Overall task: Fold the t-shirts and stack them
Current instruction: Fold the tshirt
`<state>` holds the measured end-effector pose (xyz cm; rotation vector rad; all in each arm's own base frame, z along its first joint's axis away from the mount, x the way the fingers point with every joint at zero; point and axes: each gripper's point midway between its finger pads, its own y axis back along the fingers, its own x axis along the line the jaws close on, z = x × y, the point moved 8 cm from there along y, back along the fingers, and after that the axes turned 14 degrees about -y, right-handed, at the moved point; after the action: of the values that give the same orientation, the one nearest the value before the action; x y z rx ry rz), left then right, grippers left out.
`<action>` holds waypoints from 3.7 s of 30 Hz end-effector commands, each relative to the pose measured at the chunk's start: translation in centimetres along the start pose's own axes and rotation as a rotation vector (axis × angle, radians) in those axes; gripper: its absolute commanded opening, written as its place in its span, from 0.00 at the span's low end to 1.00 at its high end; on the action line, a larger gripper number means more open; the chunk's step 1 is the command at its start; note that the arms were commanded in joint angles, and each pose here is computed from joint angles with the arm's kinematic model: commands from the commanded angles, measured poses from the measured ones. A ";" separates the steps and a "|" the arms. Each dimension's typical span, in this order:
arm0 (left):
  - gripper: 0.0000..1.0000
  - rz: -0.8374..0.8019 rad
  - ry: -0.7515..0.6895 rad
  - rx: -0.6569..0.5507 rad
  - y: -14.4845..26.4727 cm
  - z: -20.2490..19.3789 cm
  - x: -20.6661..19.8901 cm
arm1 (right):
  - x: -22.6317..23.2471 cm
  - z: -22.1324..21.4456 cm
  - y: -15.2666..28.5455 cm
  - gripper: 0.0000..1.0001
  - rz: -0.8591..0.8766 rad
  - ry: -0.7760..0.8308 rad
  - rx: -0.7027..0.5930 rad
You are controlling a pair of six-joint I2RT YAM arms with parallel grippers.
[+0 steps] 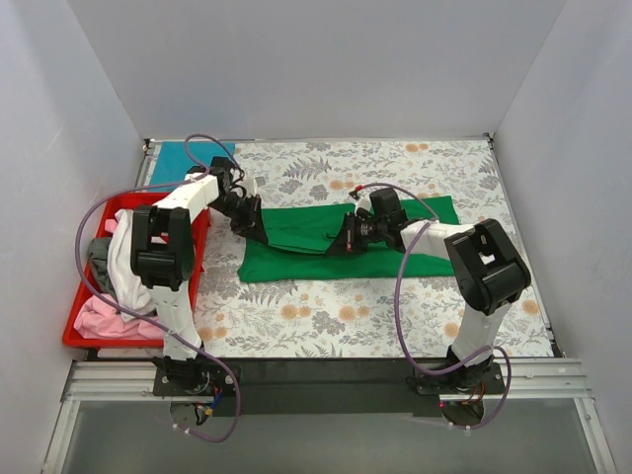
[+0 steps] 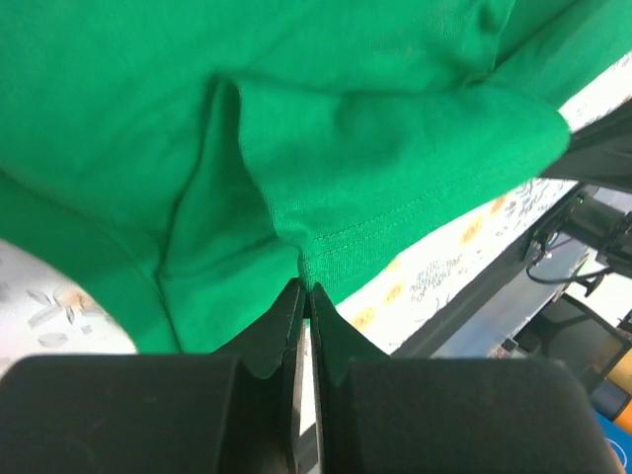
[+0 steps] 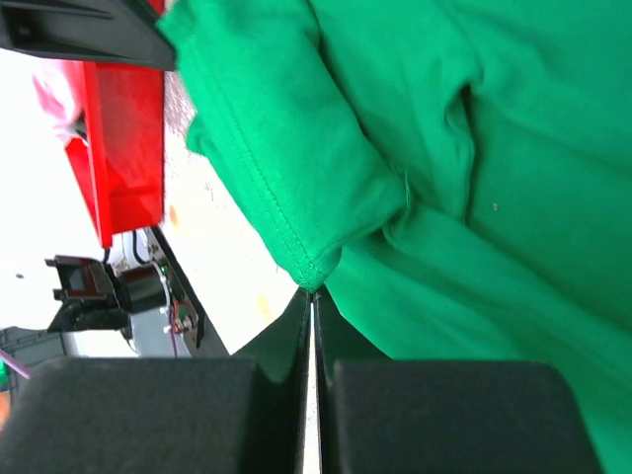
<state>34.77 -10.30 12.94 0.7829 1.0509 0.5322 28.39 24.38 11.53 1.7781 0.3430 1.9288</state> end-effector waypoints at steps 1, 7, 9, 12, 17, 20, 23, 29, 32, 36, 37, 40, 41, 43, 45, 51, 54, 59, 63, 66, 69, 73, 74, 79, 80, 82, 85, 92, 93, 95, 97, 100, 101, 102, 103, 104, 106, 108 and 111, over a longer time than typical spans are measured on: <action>0.01 0.026 -0.041 -0.034 2.2 -0.6 -1.3 | -0.1 -1.1 0.2 0.01 0.005 0.007 0.029; 0.00 0.037 -0.028 -0.010 2.0 -2.1 -1.4 | -1.3 -1.8 -0.4 0.01 -0.027 0.005 0.047; 0.00 0.036 -0.014 0.005 1.6 -2.8 -1.2 | -1.5 -1.7 -0.6 0.01 -0.031 0.010 0.051; 0.01 0.034 -0.002 0.037 0.9 -3.7 -0.8 | -1.5 -1.7 -0.7 0.01 -0.033 0.016 0.057; 0.21 0.009 -0.053 -0.011 1.9 -2.7 -1.6 | -0.8 -1.2 0.0 0.31 -0.050 0.080 0.085; 0.28 -0.015 -0.125 -0.096 3.4 -1.2 -2.9 | 0.6 -0.3 1.8 0.47 -0.039 0.205 0.071; 0.30 -0.041 -0.211 -0.180 4.4 0.7 -4.2 | 1.6 1.2 4.2 0.47 -0.049 0.313 0.059; 0.29 -0.097 -0.374 -0.209 1.2 4.1 -9.4 | -1.9 2.6 10.3 0.31 -0.150 0.256 0.067; 0.27 -0.128 -0.434 -0.195 -1.8 5.4 -12.1 | -4.7 3.2 14.1 0.22 -0.248 0.277 0.043; 0.23 -0.177 -0.442 -0.123 -6.9 6.4 -14.0 | -7.5 3.9 17.6 0.18 -0.357 0.298 0.033; 0.22 -0.193 -0.437 -0.105 -7.8 6.4 -14.2 | -8.2 4.6 18.9 0.18 -0.382 0.278 -0.001; 0.22 -0.202 -0.429 -0.056 -10.6 6.3 -14.8 | -9.0 7.0 20.4 0.19 -0.416 0.296 -0.051; 0.22 -0.195 -0.430 -0.052 -11.0 6.3 -14.8 | -9.6 7.7 20.4 0.19 -0.433 0.288 -0.048; 0.22 -0.184 -0.423 -0.034 -12.2 6.1 -14.7 | -9.1 10.0 21.2 0.19 -0.452 0.326 -0.093; 0.21 -0.174 -0.411 -0.025 -13.0 6.1 -14.4 | -9.9 11.3 21.0 0.20 -0.476 0.318 -0.090; 0.21 -0.122 -0.381 -0.005 -15.0 6.5 -12.8 | -12.4 14.3 20.4 0.22 -0.542 0.315 -0.088; 0.21 -0.107 -0.378 -0.010 -15.4 7.1 -12.5 | -13.8 14.7 20.3 0.23 -0.587 0.310 -0.081; 0.21 -0.133 -0.383 -0.025 -14.9 7.9 -12.8 | -15.9 14.0 20.3 0.23 -0.665 0.295 -0.042; 0.23 -0.163 -0.427 -0.084 -12.1 8.2 -14.2 | -16.2 12.7 20.9 0.22 -0.700 0.297 -0.019; 0.25 -0.112 -0.462 -0.143 -8.6 7.4 -14.7 | -15.3 11.8 21.9 0.22 -0.699 0.333 -0.020; 0.26 -0.029 -0.453 -0.151 -5.8 5.6 -14.3 | -12.0 12.3 23.0 0.25 -0.624 0.421 -0.074; 0.26 0.091 -0.412 -0.056 -5.0 0.6 -12.1 | -7.5 14.3 23.8 0.41 -0.541 0.528 -0.149; 0.26 0.125 -0.417 -0.054 -4.5 0.0 -11.9 | -7.0 15.1 23.9 0.42 -0.544 0.552 -0.158; 0.23 0.277 -0.366 0.047 -5.2 -2.2 -9.2 | -7.7 16.8 21.8 0.34 -0.563 0.572 -0.120; 0.22 0.285 -0.365 0.053 -5.2 -2.3 -9.0 | -8.5 17.1 21.2 0.33 -0.567 0.559 -0.104; 0.22 0.329 -0.367 0.047 -5.3 -2.1 -8.5 | -8.6 17.8 20.5 0.30 -0.583 0.570 -0.095; 0.22 0.354 -0.365 0.065 -6.0 -1.6 -7.7 | -9.9 18.1 19.3 0.27 -0.611 0.575 -0.059; 0.21 0.393 -0.313 0.103 -7.5 -1.1 -4.9 | -13.4 17.0 18.5 0.24 -0.724 0.583 0.028; 0.20 0.395 -0.290 0.105 -7.4 -1.0 -4.0 | -13.7 16.6 18.5 0.24 -0.733 0.579 0.038; 0.19 0.387 -0.249 0.110 -7.6 -0.5 -2.4 | -14.1 15.4 18.7 0.24 -0.750 0.572 0.062; 0.18 0.387 -0.243 0.107 -7.6 0.5 -1.6 | -14.0 14.5 19.0 0.24 -0.761 0.577 0.073; 0.18 0.416 -0.274 0.093 -8.2 2.5 0.2 | -14.5 11.5 19.0 0.22 -0.752 0.555 0.132; 0.18 0.421 -0.280 0.070 -7.9 3.7 0.8 | -14.5 10.5 19.0 0.21 -0.744 0.552 0.148; 0.18 0.440 -0.291 0.097 -9.1 4.2 2.3 | -15.3 7.8 18.2 0.21 -0.728 0.538 0.221; 0.18 0.465 -0.336 0.014 -8.2 7.6 2.2 | -14.4 6.6 18.8 0.21 -0.721 0.553 0.213; 0.18 0.480 -0.350 -0.020 -7.9 9.2 2.9 | -13.7 5.1 18.0 0.21 -0.696 0.579 0.245; 0.19 0.522 -0.393 -0.050 -9.0 12.1 4.9 | -11.9 0.4 17.0 0.21 -0.587 0.588 0.324; 0.19 0.574 -0.468 -0.214 -7.3 18.2 4.9 | -9.6 -3.8 15.8 0.21 -0.480 0.584 0.432; 0.24 0.647 -0.531 -0.375 -4.5 21.8 3.7 | -5.3 -5.4 15.7 0.24 -0.346 0.622 0.389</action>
<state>53.86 -18.67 9.55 0.8785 0.3490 0.8506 22.75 6.86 10.97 1.0382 1.3276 2.0565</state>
